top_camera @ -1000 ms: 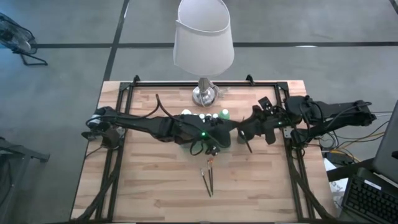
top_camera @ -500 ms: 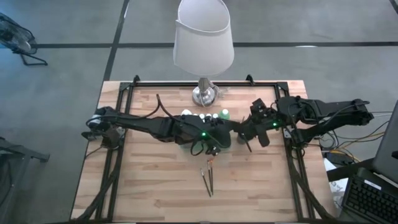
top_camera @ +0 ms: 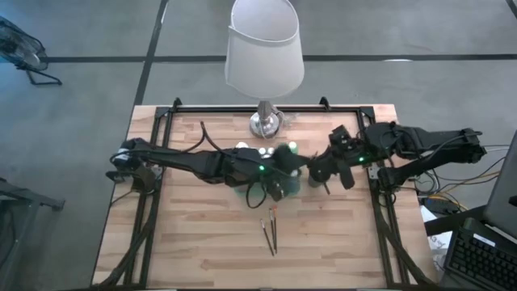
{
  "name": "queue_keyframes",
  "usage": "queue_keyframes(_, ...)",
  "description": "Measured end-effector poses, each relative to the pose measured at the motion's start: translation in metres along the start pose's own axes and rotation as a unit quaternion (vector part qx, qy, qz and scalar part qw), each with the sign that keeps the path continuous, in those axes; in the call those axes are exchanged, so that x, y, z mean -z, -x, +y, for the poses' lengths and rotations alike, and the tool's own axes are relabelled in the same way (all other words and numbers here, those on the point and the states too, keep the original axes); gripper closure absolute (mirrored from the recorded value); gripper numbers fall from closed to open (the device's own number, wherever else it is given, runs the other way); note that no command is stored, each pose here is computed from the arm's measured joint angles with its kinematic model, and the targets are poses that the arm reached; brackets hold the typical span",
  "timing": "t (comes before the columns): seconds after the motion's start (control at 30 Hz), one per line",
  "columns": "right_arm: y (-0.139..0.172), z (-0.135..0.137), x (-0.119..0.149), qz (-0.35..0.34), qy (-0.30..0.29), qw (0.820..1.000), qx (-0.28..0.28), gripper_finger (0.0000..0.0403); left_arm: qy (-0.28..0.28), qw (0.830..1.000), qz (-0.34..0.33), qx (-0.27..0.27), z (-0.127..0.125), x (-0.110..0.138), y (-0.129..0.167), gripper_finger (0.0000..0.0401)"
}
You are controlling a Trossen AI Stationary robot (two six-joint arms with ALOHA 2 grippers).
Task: Pick & Place Paint Supplies
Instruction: Put the black paint brush into the black cup
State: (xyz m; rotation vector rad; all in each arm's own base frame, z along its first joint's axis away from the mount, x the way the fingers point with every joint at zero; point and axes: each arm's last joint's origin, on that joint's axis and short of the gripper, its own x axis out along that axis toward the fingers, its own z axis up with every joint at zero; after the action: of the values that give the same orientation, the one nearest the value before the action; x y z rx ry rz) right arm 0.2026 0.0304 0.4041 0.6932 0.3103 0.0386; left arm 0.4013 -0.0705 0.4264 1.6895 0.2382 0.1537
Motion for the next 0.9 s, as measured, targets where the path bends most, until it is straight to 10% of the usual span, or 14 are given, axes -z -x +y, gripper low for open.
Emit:
queue_keyframes(0.13, 0.018, -0.003, 0.0, -0.005, 0.013, 0.999, 0.043, 0.039, 0.244, 0.97, 0.018, -0.018, 0.019, 0.014, 0.019, 0.0312)
queue_keyframes(0.37, 0.031, -0.018, 0.009, -0.03, 0.053, 0.988, 0.139, 0.039, 0.56, 0.827, -0.007, 0.056, 0.021, 0.05, 0.045, 0.03)
queue_keyframes(0.6, 0.015, -0.04, 0.038, -0.064, 0.121, 0.966, 0.218, 0.0391, 0.656, 0.746, -0.004, 0.119, -0.018, 0.057, 0.052, 0.0313)
queue_keyframes(0.9, 0.004, -0.056, 0.071, -0.196, 0.176, 0.931, 0.252, 0.0391, 0.742, 0.666, -0.061, 0.037, -0.045, 0.062, 0.074, 0.0321)
